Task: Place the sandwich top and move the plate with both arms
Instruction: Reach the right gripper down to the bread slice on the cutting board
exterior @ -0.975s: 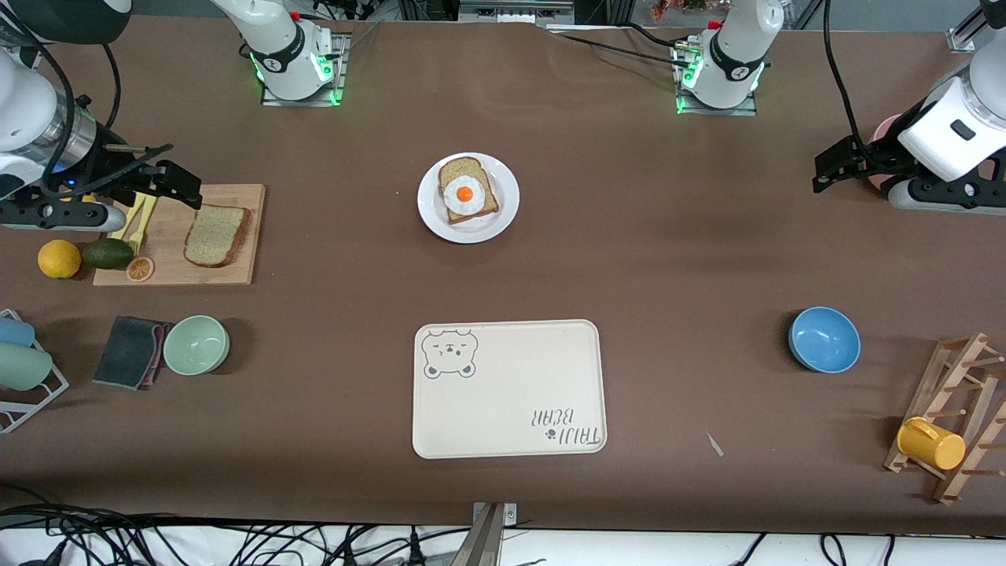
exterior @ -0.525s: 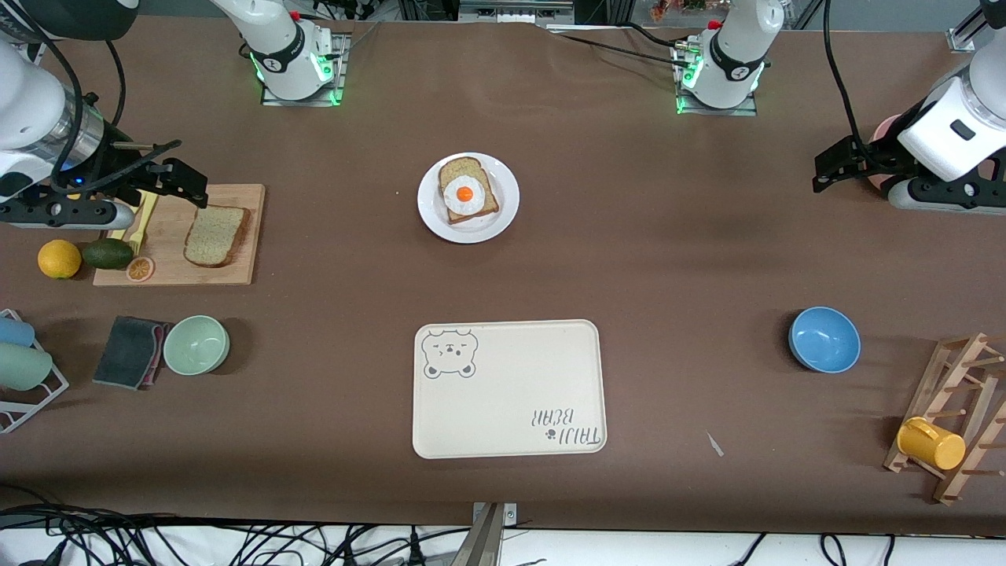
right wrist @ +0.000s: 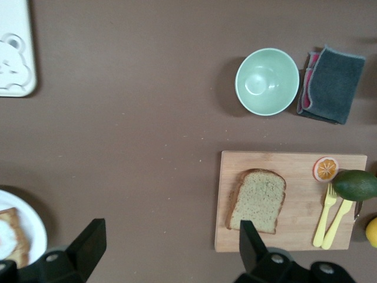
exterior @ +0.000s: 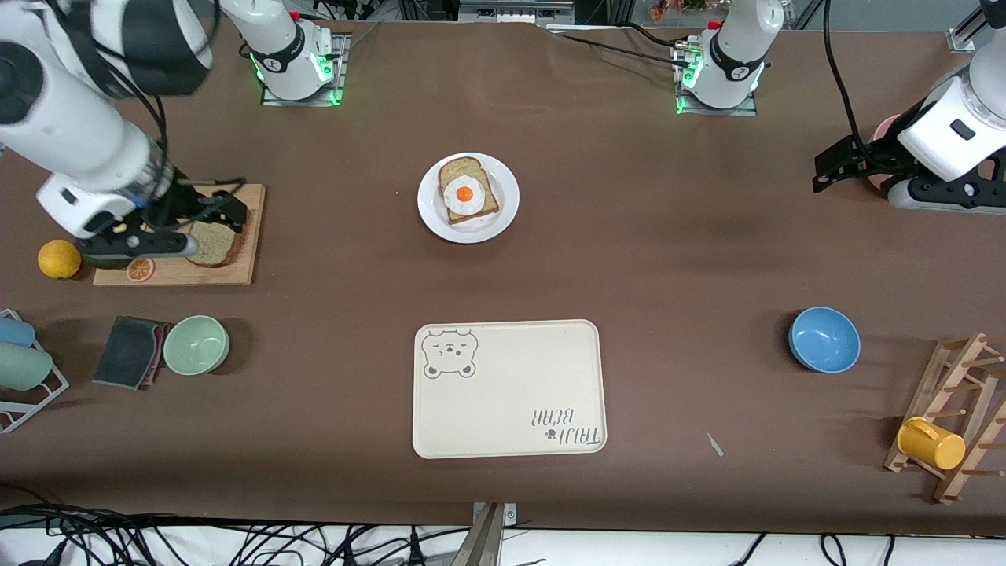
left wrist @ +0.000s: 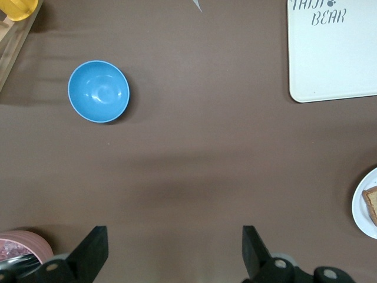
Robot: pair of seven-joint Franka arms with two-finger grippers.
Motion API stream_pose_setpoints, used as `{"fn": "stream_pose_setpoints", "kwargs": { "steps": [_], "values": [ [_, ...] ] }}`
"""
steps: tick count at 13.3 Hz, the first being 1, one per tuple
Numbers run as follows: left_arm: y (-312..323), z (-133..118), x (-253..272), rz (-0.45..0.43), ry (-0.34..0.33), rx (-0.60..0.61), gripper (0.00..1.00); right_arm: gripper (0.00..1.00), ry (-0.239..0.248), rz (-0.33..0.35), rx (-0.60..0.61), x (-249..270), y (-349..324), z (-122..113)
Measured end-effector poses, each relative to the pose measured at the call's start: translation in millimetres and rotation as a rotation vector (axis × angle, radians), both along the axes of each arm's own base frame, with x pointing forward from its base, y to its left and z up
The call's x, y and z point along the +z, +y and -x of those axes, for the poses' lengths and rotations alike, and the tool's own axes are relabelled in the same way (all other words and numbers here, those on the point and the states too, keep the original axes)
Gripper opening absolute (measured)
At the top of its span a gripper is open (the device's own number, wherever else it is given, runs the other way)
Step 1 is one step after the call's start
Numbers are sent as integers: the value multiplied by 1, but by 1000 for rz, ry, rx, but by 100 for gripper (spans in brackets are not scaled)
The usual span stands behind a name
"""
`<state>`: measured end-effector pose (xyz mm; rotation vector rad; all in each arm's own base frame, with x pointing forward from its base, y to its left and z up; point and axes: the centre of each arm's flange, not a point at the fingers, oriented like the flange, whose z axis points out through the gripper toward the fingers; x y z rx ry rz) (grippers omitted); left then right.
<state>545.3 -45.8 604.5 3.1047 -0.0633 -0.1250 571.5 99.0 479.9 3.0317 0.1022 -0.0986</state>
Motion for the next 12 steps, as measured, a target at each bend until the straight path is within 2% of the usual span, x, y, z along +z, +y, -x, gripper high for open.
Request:
{"fn": "stream_pose_setpoints", "kwargs": {
  "steps": [3, 5, 7, 9, 10, 12],
  "values": [
    [0, 0, 0, 0, 0, 0, 100, 100, 52, 19, -17, -78, -16, 8],
    [0, 0, 0, 0, 0, 0, 100, 100, 35, 104, -64, -128, -32, 23],
    [0, 0, 0, 0, 0, 0, 100, 100, 47, 160, -122, -165, -38, 42],
    [0, 0, 0, 0, 0, 0, 100, 98, 71, 170, -167, -191, -57, 57],
    [0, 0, 0, 0, 0, 0, 100, 93, 83, 171, -192, -201, -72, 61],
    [0, 0, 0, 0, 0, 0, 100, 89, 118, 178, -232, -218, -95, 68]
  ]
}}
